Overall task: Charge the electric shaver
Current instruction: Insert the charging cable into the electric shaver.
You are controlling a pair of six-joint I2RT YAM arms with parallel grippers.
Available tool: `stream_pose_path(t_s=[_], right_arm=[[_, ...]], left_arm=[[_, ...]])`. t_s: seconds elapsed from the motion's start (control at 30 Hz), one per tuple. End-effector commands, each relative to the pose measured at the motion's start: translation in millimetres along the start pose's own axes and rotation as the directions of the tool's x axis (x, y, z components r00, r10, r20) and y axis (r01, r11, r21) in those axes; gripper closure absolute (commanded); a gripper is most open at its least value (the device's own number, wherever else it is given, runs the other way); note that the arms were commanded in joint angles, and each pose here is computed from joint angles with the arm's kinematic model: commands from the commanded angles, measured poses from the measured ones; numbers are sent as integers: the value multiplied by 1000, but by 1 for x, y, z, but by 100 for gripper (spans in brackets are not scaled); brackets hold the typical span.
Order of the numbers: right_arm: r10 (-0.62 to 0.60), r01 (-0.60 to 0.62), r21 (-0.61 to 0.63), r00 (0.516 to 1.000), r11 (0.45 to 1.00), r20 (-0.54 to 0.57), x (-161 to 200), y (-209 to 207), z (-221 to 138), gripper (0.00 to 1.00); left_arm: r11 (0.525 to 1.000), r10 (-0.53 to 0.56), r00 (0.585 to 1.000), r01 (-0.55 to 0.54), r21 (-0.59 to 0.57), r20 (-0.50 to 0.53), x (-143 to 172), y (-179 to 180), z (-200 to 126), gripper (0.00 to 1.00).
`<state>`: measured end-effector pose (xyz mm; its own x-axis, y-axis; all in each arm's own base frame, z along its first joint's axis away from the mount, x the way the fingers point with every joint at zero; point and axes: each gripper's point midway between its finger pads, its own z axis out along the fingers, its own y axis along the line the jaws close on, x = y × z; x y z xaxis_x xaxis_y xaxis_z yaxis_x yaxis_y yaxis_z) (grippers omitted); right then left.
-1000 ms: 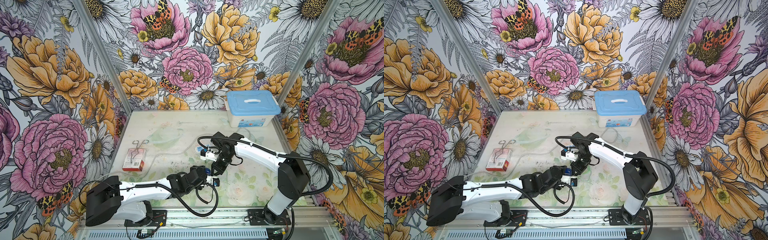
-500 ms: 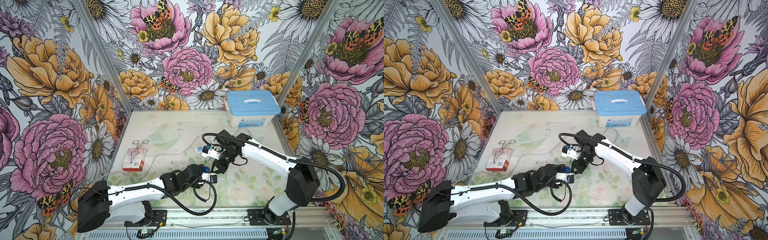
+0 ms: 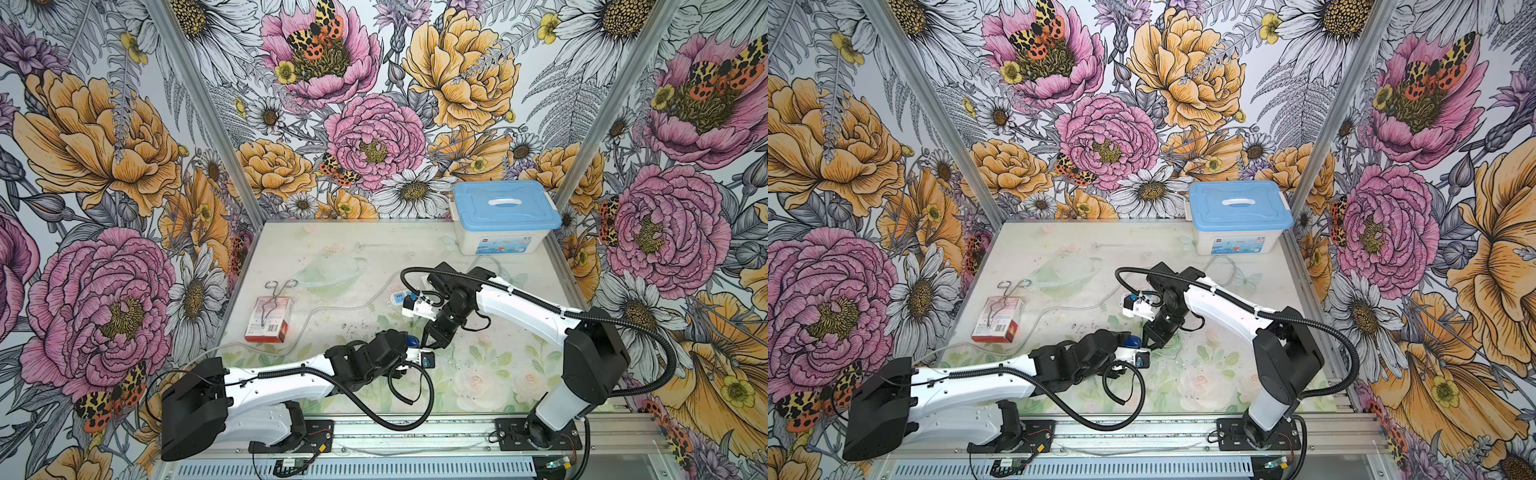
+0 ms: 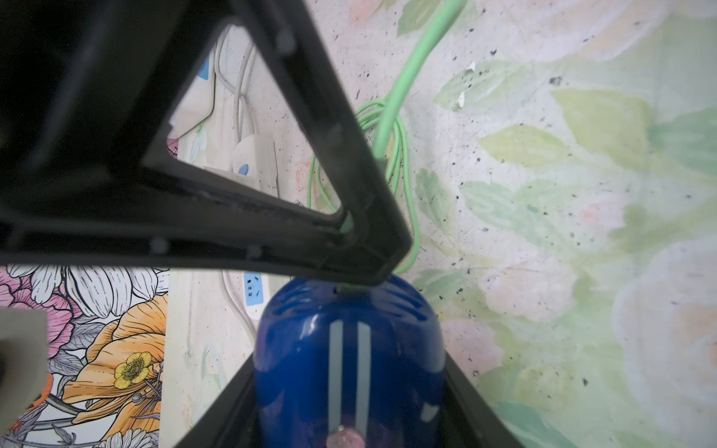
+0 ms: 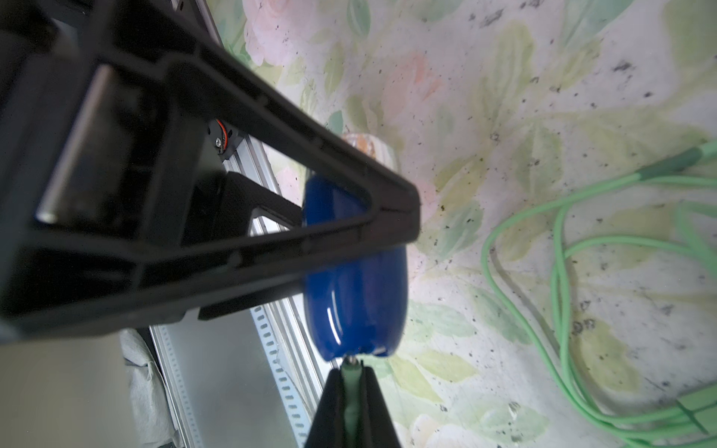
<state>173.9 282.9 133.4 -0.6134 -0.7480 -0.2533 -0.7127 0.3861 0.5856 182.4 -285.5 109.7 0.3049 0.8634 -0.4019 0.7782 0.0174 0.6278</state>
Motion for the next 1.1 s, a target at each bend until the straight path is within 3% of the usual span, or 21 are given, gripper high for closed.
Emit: stream_pose_path(t_s=[0.0, 0.33, 0.8, 0.93, 1.07], right_arm=[[-332, 354, -6, 882, 935, 334, -101, 31, -21, 100], [-370, 397, -7, 860, 918, 351, -109, 37, -25, 100], [-383, 417, -28, 858, 908, 341, -113, 36, -14, 100], [-370, 393, 2, 864, 920, 341, -113, 31, -17, 100], [-325, 324, 58, 888, 944, 326, -106, 17, -21, 100]], left_arm=[[992, -45, 782, 108, -65, 621, -158, 59, -71, 100], [990, -54, 728, 130, -59, 683, -173, 63, -83, 100], [988, -37, 685, 132, -75, 727, -189, 70, -93, 100], [987, -47, 717, 140, -78, 695, -181, 69, -83, 100], [985, -67, 797, 148, -87, 600, -153, 66, -66, 100]])
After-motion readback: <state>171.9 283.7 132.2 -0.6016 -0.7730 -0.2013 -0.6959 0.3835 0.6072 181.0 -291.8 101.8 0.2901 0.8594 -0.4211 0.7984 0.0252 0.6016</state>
